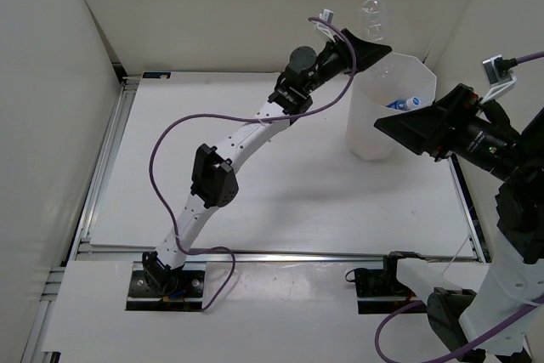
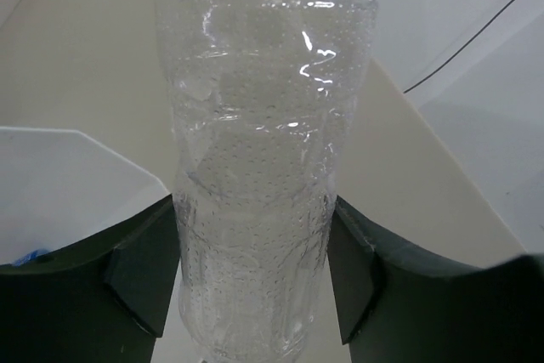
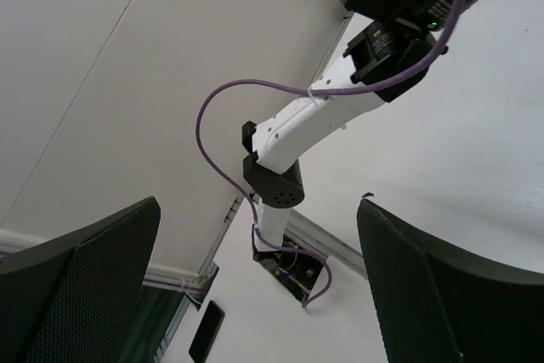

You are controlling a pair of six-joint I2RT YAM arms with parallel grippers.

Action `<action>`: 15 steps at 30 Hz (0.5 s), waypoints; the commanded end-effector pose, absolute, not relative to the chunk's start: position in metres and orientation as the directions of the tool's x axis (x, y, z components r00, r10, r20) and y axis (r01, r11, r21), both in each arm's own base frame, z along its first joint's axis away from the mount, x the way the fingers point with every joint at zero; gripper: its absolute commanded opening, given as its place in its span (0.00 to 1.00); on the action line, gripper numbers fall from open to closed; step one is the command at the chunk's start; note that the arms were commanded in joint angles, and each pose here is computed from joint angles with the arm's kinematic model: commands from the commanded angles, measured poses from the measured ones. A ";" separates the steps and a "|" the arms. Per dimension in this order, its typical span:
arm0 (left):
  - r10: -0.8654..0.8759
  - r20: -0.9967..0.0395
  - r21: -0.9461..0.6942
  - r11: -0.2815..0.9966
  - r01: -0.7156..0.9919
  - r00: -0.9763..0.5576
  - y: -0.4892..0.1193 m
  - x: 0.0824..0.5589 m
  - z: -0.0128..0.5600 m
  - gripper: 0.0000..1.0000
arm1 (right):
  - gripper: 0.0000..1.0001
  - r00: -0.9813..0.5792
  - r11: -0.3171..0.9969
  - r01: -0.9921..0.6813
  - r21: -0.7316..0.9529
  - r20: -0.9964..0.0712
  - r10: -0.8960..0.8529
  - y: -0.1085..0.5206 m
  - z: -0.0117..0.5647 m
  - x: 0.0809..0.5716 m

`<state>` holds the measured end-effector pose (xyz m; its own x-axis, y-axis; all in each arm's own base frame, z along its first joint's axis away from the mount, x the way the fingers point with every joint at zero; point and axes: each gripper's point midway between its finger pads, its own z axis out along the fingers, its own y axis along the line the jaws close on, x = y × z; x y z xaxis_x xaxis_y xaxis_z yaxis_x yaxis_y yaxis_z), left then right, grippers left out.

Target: Put the plastic bottles in the bin

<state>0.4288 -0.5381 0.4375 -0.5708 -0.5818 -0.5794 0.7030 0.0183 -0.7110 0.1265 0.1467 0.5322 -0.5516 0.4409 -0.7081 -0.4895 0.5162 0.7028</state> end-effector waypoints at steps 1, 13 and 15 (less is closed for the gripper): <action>-0.587 -0.597 -0.687 0.023 0.726 -0.546 -0.545 0.421 0.443 0.75 | 0.99 -0.544 0.499 -0.536 0.681 -0.731 0.412 0.151 0.538 0.115; -0.548 -0.627 -0.702 0.088 0.707 -0.554 -0.556 0.426 0.413 1.00 | 0.99 -0.566 0.485 -0.540 0.687 -0.724 0.395 0.153 0.534 0.124; -0.542 -0.636 -0.694 0.088 0.715 -0.550 -0.555 0.423 0.418 1.00 | 0.99 -0.572 0.475 -0.542 0.693 -0.719 0.396 0.154 0.532 0.127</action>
<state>0.4357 -0.5638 0.3797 -0.5911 -0.5254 -0.6120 0.6715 0.0997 -0.7343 0.1235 0.1508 0.5298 -0.5810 0.4159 -0.6996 -0.5023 0.4931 0.7103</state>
